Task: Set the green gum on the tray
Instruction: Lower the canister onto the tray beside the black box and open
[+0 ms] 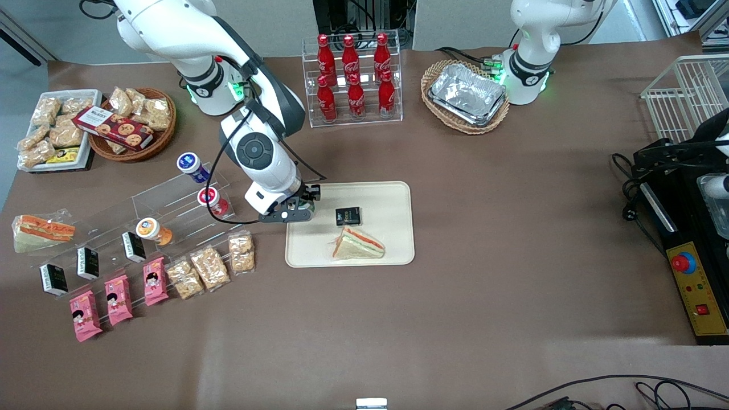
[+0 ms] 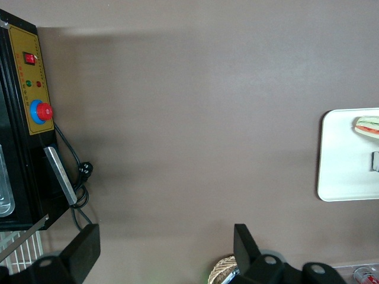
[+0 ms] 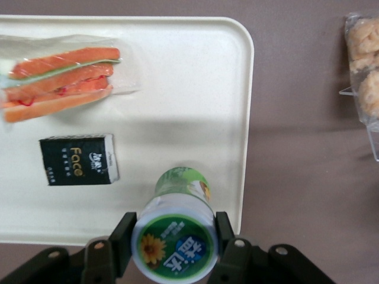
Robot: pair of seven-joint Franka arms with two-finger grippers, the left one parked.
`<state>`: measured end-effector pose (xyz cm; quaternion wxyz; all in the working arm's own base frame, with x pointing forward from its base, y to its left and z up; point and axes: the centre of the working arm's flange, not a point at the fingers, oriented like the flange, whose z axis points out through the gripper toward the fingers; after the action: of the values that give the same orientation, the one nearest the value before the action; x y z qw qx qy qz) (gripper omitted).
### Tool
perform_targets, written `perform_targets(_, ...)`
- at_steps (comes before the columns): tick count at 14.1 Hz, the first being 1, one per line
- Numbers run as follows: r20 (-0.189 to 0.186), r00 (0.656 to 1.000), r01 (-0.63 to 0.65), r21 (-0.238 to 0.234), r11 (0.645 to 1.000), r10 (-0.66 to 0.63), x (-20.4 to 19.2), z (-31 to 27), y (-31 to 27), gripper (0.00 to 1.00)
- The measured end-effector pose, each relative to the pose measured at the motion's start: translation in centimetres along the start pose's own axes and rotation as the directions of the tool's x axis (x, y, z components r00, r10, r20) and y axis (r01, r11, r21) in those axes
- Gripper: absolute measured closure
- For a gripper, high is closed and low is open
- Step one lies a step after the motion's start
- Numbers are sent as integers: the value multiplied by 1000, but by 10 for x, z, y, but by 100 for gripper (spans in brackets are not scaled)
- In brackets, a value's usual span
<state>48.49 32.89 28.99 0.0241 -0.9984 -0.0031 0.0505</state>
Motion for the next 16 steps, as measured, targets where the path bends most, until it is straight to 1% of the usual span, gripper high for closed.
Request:
perform_targets(6, -21, 1000, -11, 5, 1000, 11, -5, 31, 1, 41)
perform_targets(9, -41, 999, -20, -27, 999, 19, -7, 43, -4, 41)
perform_targets(10, -42, 999, -22, -29, 999, 20, -7, 45, -5, 41)
perform_targets(12, -42, 999, -23, -28, 999, 22, -7, 46, -4, 35)
perform_targets(13, -42, 999, -26, -28, 999, 24, -7, 46, -4, 35)
perform_targets(16, -54, 998, -41, -21, 999, 40, -1, 41, -2, 13)
